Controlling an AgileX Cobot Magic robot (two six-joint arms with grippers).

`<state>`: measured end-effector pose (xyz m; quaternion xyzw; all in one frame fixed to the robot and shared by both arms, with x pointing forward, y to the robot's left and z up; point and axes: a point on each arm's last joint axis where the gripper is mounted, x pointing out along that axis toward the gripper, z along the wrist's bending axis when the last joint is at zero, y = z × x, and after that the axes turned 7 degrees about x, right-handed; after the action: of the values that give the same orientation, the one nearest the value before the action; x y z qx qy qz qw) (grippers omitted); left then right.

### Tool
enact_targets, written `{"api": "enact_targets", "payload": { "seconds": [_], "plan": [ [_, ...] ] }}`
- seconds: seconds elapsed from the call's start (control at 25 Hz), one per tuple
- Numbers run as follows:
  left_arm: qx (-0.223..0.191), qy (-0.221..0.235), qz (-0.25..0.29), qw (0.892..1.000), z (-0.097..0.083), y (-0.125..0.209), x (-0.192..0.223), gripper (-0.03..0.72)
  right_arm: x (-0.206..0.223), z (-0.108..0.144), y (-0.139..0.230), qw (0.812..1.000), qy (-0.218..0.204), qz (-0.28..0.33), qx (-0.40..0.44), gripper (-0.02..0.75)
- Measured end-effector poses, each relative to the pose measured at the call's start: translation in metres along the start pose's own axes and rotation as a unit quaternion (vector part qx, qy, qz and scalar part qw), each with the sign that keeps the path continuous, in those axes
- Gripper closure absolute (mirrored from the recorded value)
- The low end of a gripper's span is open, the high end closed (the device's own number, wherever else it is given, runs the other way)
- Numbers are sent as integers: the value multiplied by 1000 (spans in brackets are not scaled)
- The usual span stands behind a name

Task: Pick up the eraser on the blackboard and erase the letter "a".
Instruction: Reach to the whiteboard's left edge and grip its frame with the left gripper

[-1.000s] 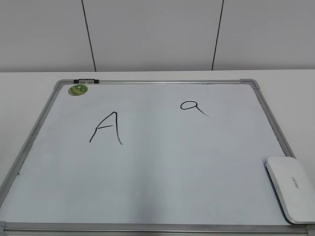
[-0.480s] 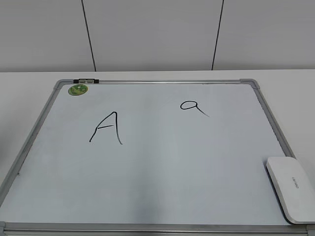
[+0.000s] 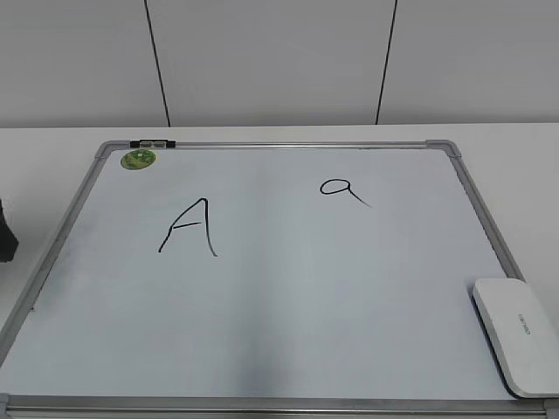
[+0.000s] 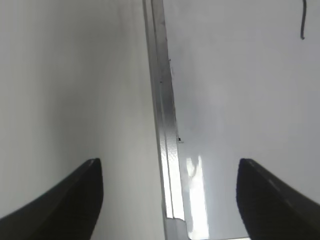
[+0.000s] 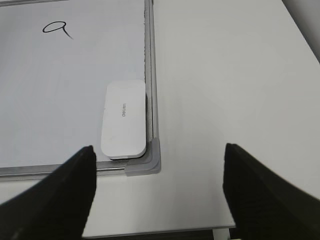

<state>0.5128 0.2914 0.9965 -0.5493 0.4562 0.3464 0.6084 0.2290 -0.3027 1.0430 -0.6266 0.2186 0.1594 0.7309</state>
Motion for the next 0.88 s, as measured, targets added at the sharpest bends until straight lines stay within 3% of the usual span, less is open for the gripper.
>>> {"api": "enact_targets", "payload": {
  "seconds": [0.36,0.76,0.88],
  "plan": [
    [21,15,39,999,7,-40,32,95,0,0,0,1000,0,0,0,151],
    [55,36,96,993,13,-70,72,184,0,0,0,1000,0,0,0,151],
    [46,48,99,993,19,-75,82,214,0,0,0,1000,0,0,0,152]
  ]
}}
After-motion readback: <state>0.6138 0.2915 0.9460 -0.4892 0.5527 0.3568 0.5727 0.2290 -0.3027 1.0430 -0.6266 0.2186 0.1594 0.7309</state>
